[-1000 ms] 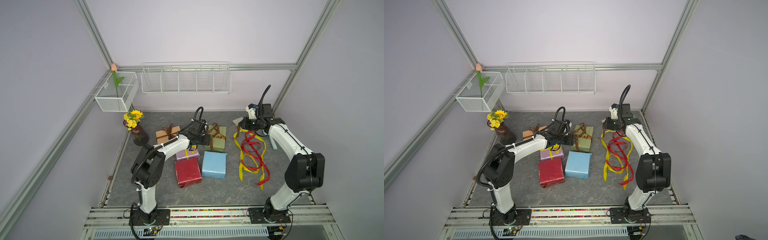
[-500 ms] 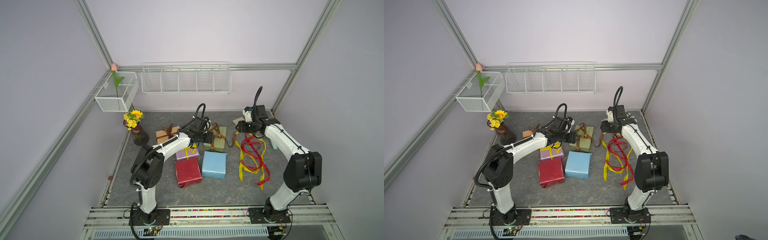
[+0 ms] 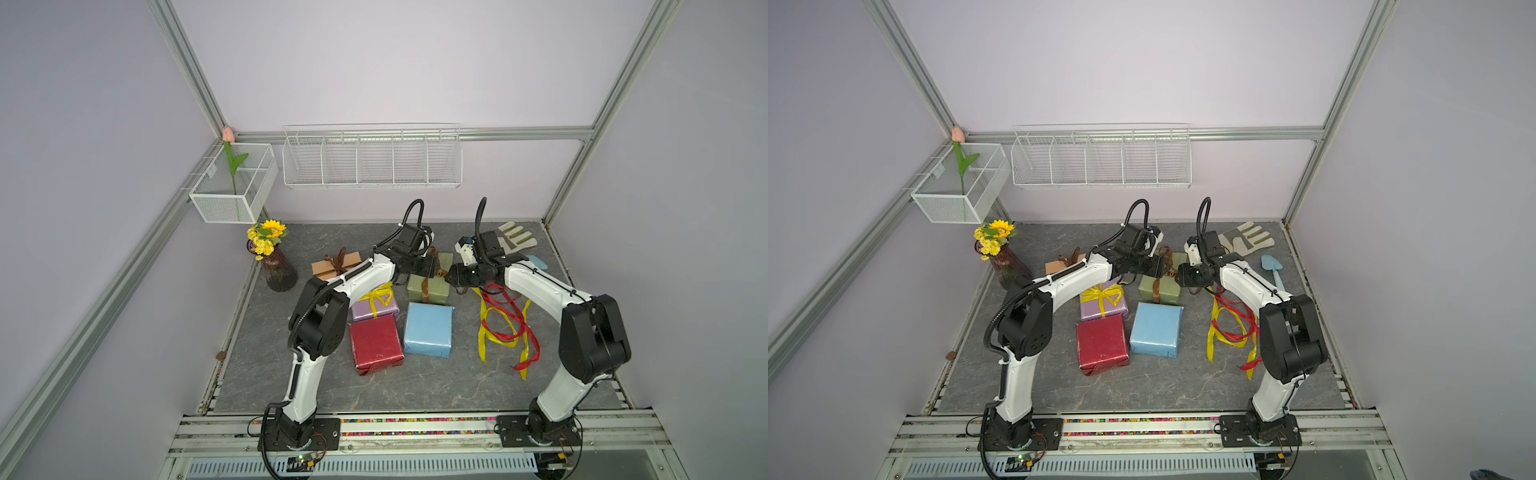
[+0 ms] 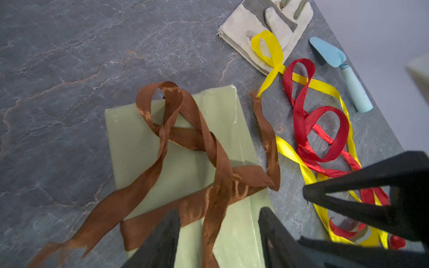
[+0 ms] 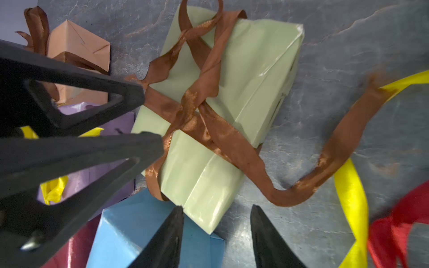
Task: Untie the ribbon bows on the gift boxes
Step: Untie the ribbon from the gift box.
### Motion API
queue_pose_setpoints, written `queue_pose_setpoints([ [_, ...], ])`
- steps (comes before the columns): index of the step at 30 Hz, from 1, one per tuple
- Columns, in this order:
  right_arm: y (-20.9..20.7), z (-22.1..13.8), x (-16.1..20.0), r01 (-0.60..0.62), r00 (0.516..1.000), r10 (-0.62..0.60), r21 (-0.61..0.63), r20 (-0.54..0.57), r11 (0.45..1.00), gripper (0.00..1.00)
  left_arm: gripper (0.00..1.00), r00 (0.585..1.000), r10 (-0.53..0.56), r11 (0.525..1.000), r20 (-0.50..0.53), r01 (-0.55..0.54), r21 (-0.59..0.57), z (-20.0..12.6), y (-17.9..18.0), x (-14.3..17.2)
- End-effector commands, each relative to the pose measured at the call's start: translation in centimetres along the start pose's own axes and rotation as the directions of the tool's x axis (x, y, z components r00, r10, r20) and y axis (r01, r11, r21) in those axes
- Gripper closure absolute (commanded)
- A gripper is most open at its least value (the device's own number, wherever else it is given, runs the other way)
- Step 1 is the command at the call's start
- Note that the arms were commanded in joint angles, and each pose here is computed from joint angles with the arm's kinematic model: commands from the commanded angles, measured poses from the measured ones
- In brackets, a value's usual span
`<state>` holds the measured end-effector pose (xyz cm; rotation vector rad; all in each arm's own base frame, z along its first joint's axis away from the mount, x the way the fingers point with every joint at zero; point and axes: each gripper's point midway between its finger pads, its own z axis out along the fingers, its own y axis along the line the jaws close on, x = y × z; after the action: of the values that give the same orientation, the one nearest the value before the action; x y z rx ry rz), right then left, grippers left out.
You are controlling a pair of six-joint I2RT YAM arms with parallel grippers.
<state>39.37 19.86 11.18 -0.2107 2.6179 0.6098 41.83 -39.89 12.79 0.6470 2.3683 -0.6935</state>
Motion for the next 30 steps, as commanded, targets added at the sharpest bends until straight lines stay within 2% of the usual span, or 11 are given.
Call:
queue_pose_setpoints([
  [1, 0.2, 1.2, 0.2, -0.028, 1.000, 0.028, -0.001, 0.013, 1.000, 0.47, 0.43, 0.999, 0.026, 1.000, -0.041, -0.027, -0.004, 0.9, 0.0, 0.7],
  [14, -1.0, 3.8, 1.4, -0.089, 0.996, 0.089, 0.011, -0.004, 0.996, 0.46, 0.50, 0.998, 0.028, 0.999, -0.049, -0.026, 0.036, 2.8, -0.4, 1.2],
  [24, -1.6, 5.0, 2.2, -0.112, 0.993, 0.113, 0.019, -0.023, 0.993, 0.46, 0.71, 0.999, 0.002, 1.000, -0.045, 0.000, 0.028, 2.7, -0.3, 1.1],
  [30, -1.6, 5.9, 2.2, -0.134, 0.991, 0.134, 0.003, -0.027, 0.991, 0.46, 0.94, 1.000, -0.019, 1.000, 0.002, 0.018, 0.015, -0.6, -0.9, 0.1],
])
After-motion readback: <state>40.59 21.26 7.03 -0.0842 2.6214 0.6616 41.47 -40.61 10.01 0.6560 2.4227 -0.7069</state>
